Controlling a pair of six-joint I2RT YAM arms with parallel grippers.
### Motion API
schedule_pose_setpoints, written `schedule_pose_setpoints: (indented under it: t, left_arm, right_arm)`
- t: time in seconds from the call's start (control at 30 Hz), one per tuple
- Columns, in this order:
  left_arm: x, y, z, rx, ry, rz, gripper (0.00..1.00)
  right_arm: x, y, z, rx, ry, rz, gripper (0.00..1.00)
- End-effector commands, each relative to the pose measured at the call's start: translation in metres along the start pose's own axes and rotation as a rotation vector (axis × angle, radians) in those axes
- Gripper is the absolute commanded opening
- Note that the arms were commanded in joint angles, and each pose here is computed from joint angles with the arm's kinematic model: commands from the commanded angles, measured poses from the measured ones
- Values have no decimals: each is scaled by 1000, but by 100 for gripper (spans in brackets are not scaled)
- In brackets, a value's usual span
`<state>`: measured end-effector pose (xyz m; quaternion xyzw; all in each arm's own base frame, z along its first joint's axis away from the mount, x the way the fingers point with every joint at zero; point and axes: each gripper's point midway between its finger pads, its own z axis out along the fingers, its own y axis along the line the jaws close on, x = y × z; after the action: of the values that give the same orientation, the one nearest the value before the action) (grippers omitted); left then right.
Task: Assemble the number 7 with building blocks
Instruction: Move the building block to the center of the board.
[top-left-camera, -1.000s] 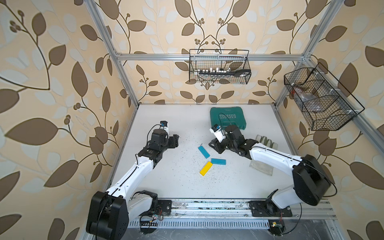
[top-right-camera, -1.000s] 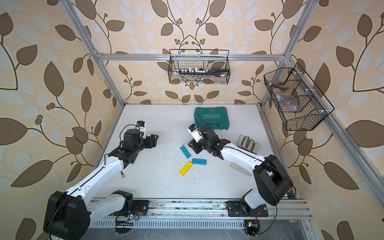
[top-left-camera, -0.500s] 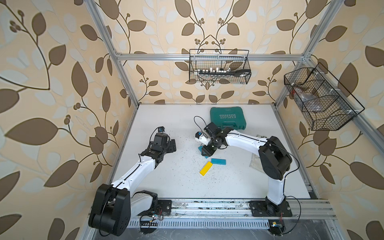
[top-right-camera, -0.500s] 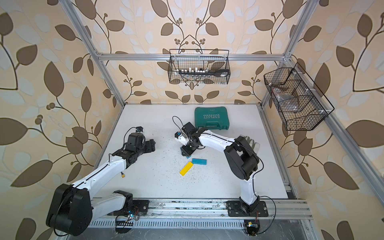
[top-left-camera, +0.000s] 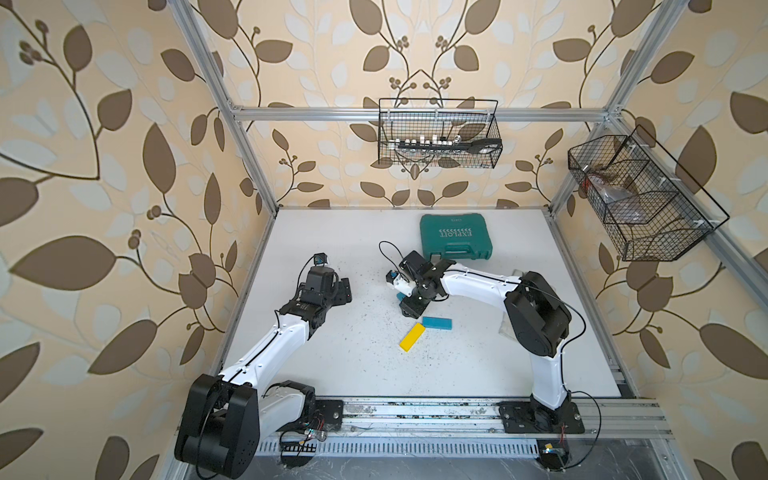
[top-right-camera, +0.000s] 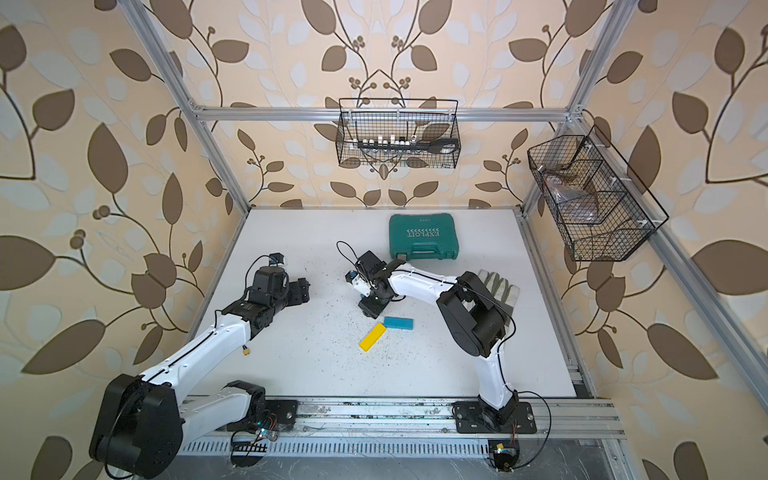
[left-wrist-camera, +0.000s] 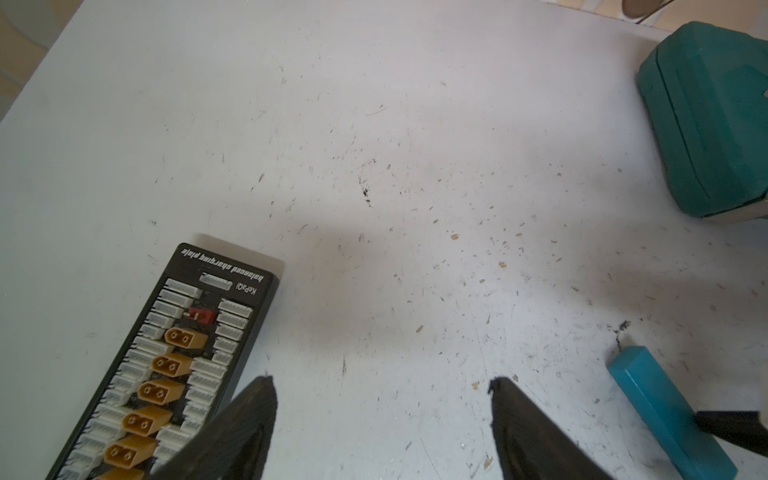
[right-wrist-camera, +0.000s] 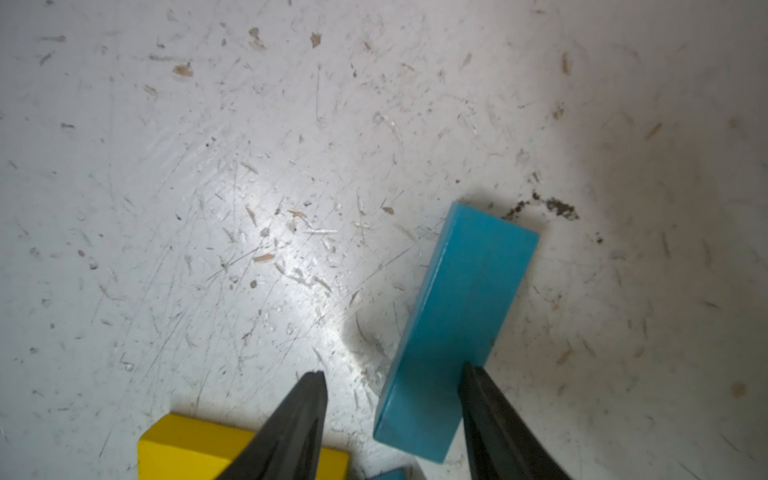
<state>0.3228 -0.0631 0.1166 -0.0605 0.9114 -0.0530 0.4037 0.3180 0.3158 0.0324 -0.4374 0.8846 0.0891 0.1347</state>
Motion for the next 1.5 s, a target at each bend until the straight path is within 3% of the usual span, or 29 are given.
schedule_pose_setpoints:
  t: [0.0,0.17,0.97,1.3,1.47]
  left_arm:
    - [-6,4,0,-16,-24,-12,83]
    - [-6,4,0,-14,-25,-12,84]
    - [-6,2,3,-8,-8,-3,84]
    - [-6,2,3,-8,-8,-4,84]
    - [-6,1,3,-8,-6,-2,85]
  right_arm:
    - [6,-10,15,47,49,-15,56]
    - [3,-18,25,87,52,-26,55]
    - [-27,-16,-5,80,-29,-96,54]
    - [-15,-12,29,6,94,-174,47]
    - [0,-19,38,-36,169,-140,42]
